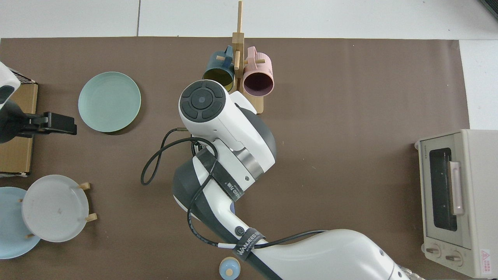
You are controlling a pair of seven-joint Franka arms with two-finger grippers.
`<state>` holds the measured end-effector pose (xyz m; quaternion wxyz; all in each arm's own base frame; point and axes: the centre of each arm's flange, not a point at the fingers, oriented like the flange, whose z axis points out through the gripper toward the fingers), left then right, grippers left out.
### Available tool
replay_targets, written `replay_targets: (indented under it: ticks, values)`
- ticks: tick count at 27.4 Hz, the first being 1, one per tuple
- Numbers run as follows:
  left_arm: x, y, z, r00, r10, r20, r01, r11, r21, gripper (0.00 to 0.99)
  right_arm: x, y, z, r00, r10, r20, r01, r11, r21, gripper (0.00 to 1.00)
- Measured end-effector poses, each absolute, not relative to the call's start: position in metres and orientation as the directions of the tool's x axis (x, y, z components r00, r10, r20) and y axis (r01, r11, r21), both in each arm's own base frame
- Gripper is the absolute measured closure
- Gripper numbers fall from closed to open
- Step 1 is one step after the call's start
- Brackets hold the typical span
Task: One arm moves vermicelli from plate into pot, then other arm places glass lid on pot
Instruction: 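Carry the glass lid over the pot with the right gripper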
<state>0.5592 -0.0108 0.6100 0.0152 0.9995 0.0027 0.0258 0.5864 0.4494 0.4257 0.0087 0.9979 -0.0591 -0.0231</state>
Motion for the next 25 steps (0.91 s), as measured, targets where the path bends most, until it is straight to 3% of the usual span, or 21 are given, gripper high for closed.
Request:
replay_targets:
  ticks: [25]
  values:
    - [0.559, -0.011, 0.610, 0.999, 0.007, 0.051, 0.005, -1.000, 0.031, 0.000, 0.575, 0.466, 0.425, 0.995, -0.091, -0.047, -0.090, -0.996, 0.014, 0.38]
